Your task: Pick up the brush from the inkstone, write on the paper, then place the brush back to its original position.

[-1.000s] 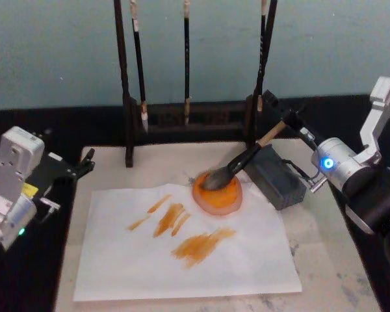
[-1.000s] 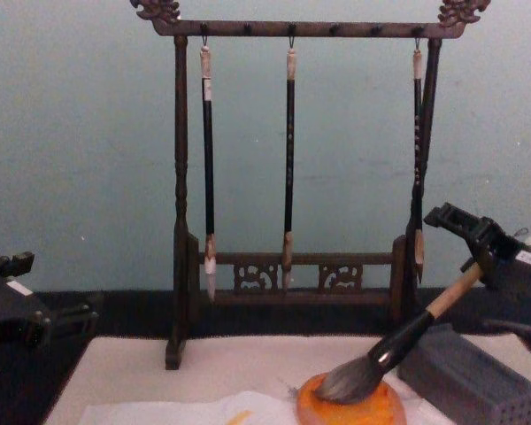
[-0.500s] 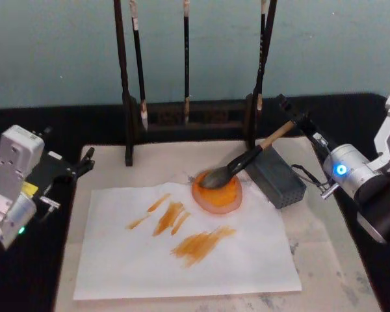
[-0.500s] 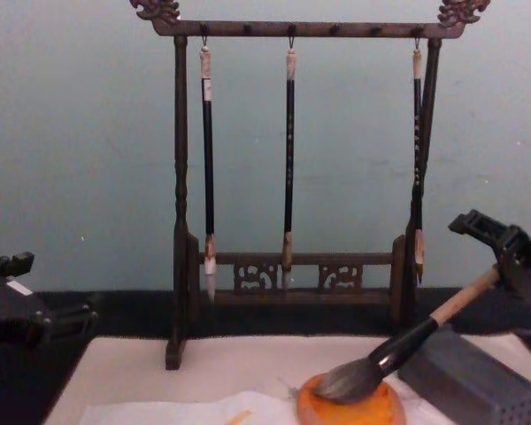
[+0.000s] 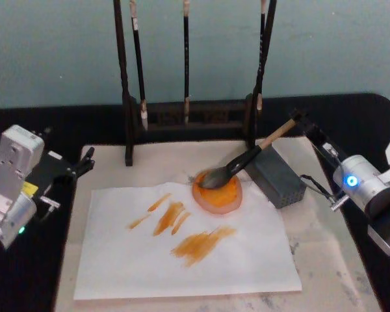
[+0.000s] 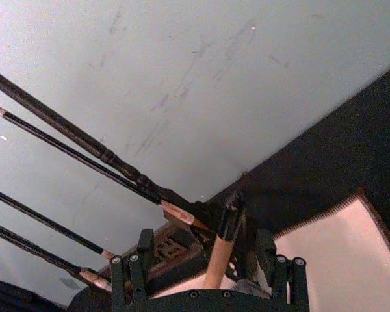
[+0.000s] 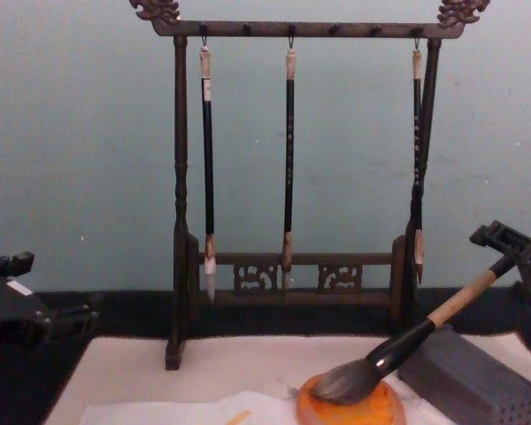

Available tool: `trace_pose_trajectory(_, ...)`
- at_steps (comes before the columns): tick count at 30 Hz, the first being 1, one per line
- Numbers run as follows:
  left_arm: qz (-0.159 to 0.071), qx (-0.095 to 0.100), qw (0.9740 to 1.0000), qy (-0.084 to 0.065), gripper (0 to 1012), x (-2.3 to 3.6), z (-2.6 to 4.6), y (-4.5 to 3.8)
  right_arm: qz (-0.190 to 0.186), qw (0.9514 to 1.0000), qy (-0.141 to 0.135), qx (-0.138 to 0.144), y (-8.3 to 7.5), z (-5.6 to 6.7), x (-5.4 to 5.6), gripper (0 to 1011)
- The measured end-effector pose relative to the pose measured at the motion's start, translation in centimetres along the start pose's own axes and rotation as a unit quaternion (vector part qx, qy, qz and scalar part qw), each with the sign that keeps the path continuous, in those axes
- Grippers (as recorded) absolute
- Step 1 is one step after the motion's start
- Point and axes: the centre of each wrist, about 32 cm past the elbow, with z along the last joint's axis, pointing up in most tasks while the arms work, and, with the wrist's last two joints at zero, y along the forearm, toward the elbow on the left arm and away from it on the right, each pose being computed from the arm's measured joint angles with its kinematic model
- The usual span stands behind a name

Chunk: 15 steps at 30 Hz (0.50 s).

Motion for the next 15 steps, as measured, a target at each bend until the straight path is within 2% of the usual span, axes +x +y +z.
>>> trace_pose_trajectory(9,0.0,0.0,1.0,0.0,1001,0.0,0.0,0.0,-0.014,0.9999,0.006,0.004,-2.4,-0.2,0.2,1000)
trace_pose_trajectory(15,0.0,0.0,1.0,0.0,1001,0.0,0.0,0.0,-0.013,0.9998,0.0,0.016,-4.6,-0.3,-0.3,1000)
